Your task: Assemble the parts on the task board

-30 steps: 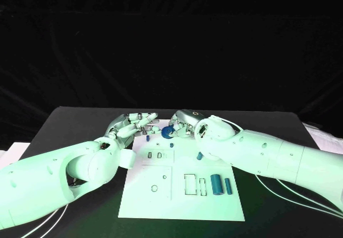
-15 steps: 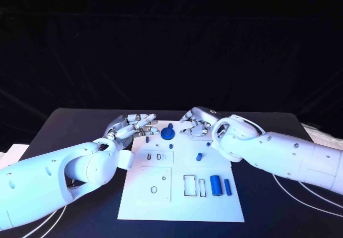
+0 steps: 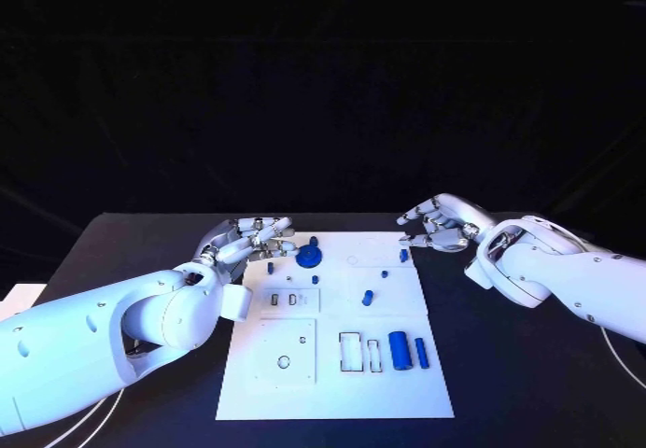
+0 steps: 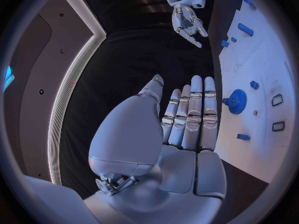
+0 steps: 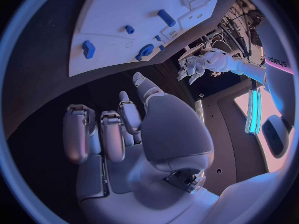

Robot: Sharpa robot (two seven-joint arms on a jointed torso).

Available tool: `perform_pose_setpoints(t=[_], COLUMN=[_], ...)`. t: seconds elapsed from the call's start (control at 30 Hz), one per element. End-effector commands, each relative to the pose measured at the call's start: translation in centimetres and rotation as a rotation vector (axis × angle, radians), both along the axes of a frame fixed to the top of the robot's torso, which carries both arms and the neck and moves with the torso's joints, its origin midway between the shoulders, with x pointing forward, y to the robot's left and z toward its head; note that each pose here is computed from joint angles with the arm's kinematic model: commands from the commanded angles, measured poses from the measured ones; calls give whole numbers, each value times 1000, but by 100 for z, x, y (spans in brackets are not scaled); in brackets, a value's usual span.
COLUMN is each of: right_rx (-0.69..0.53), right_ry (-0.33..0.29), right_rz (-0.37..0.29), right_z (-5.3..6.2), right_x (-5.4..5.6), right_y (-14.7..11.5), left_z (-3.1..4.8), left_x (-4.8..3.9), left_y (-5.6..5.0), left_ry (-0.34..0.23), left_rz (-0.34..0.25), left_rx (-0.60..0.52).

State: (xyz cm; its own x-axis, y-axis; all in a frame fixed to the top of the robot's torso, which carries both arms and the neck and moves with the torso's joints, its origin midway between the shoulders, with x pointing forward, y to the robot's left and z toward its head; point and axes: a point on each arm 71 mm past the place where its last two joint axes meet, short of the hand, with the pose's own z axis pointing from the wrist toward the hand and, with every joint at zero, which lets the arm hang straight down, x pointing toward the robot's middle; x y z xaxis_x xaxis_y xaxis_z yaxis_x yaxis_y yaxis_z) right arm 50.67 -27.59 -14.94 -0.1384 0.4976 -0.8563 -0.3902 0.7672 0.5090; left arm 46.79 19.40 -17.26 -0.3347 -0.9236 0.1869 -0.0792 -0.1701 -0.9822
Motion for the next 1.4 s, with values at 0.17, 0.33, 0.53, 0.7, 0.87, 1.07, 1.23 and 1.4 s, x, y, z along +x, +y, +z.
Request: perform_pose_setpoints(t=[0.17, 0.33, 0.53, 0.7, 0.87, 1.07, 1.23, 1.4], right_rx=[13, -1, -24, -34, -47, -61, -74, -84], right_ry=[39, 56, 64, 70, 88, 105, 106, 105], right_rz=[7, -18, -37, -37, -37, -30, -17, -15], right_z=[-182, -300, -395, -453, -510, -571, -605, -623], right_x=[-5, 38, 120, 161, 204, 229, 223, 222], right_y=[-207, -254, -262, -222, -175, -134, -91, -75], left_z=[-17, -37, -54, -64, -68, -68, -71, -72], left_x=[0, -1, -1, 0, -1, -2, 0, 1], left_y=[-21, -19, -28, -26, -29, -35, -24, -19], left_ry=[-3, 1, 4, 6, 7, 7, 9, 10], left_rz=[-20, -20, -21, -20, -21, -23, -19, -17], left_rx=[-14, -14, -14, -14, -14, -15, -12, -11])
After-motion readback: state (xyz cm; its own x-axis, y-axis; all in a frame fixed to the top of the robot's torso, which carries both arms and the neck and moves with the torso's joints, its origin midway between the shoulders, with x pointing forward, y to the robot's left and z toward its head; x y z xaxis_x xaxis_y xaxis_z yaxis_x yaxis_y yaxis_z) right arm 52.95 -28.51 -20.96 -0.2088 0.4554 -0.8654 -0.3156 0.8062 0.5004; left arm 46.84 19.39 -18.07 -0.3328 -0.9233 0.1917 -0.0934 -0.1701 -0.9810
